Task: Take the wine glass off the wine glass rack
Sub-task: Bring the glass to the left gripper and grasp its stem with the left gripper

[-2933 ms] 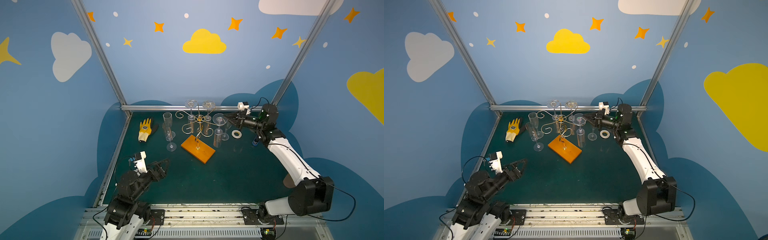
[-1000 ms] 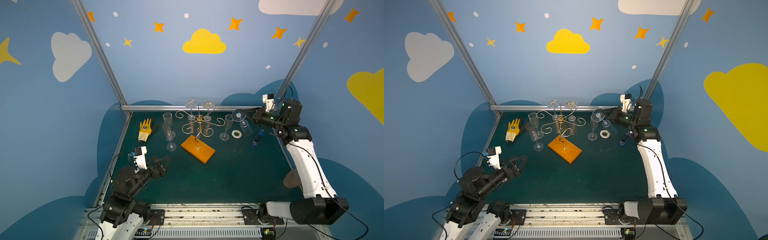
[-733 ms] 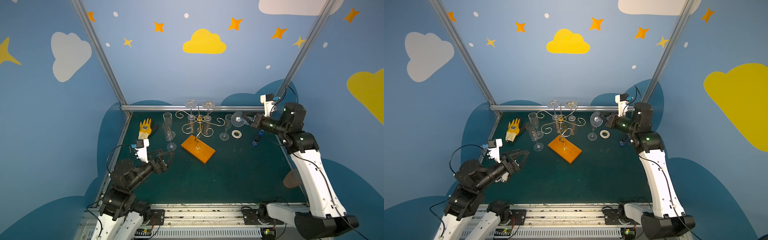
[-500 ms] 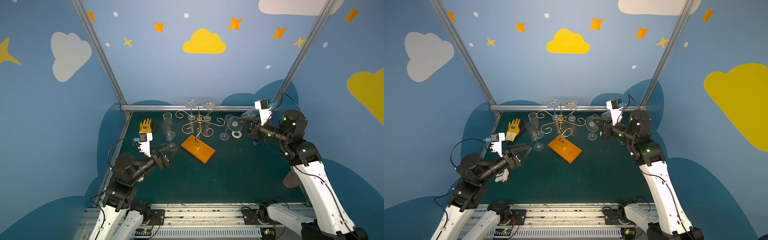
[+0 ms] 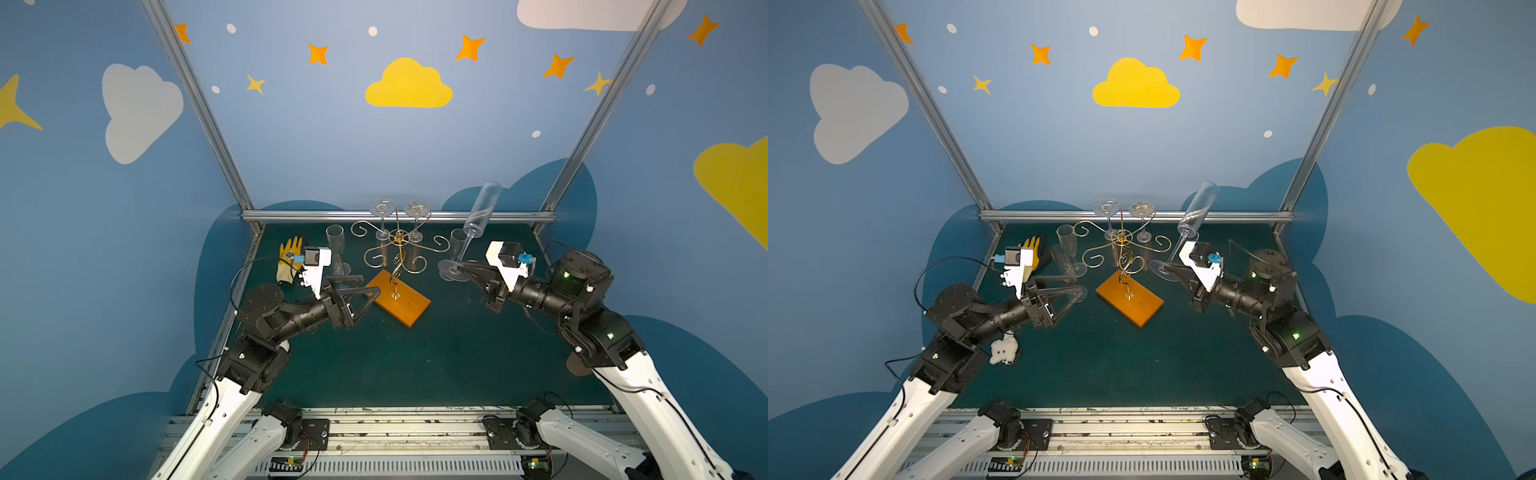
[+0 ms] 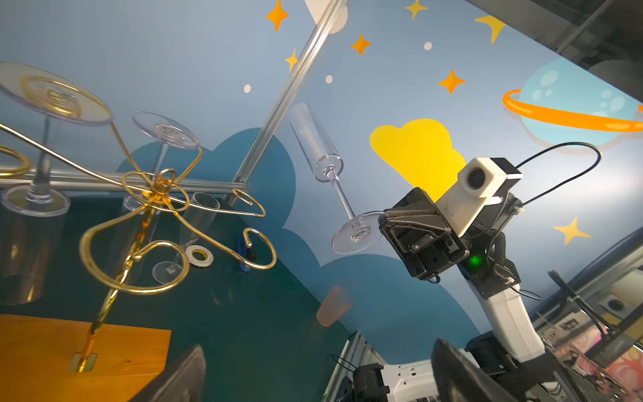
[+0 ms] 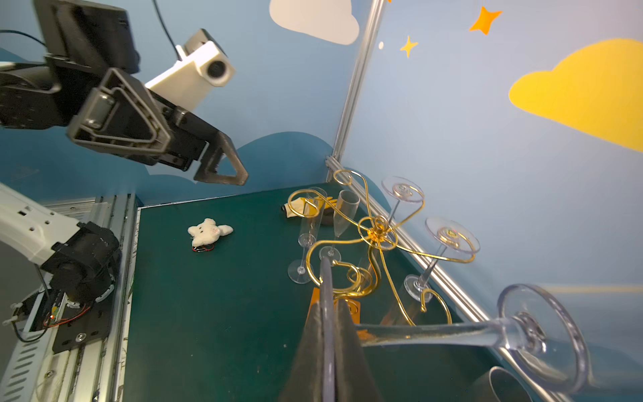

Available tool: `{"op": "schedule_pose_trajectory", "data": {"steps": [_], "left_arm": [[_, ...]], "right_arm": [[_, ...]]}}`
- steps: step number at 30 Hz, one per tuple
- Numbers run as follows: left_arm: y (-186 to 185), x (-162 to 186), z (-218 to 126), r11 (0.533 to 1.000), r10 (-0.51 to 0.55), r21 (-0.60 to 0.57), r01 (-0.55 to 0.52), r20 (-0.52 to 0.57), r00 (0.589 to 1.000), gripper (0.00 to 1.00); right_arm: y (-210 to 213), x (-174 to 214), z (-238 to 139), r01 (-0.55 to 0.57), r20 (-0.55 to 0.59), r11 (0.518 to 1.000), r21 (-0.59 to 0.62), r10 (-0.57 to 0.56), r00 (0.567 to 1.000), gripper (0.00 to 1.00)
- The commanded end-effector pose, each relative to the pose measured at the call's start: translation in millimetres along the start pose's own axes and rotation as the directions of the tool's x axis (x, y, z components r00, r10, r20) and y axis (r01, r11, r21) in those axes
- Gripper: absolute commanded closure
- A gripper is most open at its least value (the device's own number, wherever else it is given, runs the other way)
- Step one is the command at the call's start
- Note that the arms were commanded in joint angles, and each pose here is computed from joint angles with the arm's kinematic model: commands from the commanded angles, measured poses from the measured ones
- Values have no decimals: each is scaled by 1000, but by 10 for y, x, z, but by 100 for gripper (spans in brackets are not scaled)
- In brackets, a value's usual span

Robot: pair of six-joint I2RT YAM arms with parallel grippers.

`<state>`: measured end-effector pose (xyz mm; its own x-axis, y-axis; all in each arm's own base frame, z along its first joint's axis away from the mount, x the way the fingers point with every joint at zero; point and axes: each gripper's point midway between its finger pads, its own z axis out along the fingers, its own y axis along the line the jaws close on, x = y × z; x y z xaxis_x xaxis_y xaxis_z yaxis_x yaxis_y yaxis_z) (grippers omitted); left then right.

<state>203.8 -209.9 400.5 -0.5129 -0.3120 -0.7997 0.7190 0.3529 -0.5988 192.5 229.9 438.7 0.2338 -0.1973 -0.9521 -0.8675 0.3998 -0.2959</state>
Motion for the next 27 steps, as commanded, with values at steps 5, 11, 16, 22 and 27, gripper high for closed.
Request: {"op": "schedule_pose_trajectory", "data": {"steps": [5,11,16,22,27], "left_arm": [[-286,46,226,991,59,126,-52,-55,997,1],[-408,107,431,981,67,186,-52,-80,994,1],[-559,162,601,967,90,249,-60,-111,990,1],[-625,272,770,955,104,292,-52,-167,980,2],[-668,358,841,946,104,321,-34,-201,974,6]], "right_arm": [[252,-90,-35,216,30,976,-42,-215,976,100],[524,-40,-37,306,62,946,-108,-301,952,100],[694,4,-32,337,76,931,-139,-329,941,100],[872,58,-19,371,70,911,-179,-365,928,100],[995,72,2,395,82,896,-203,-386,919,100]]}}
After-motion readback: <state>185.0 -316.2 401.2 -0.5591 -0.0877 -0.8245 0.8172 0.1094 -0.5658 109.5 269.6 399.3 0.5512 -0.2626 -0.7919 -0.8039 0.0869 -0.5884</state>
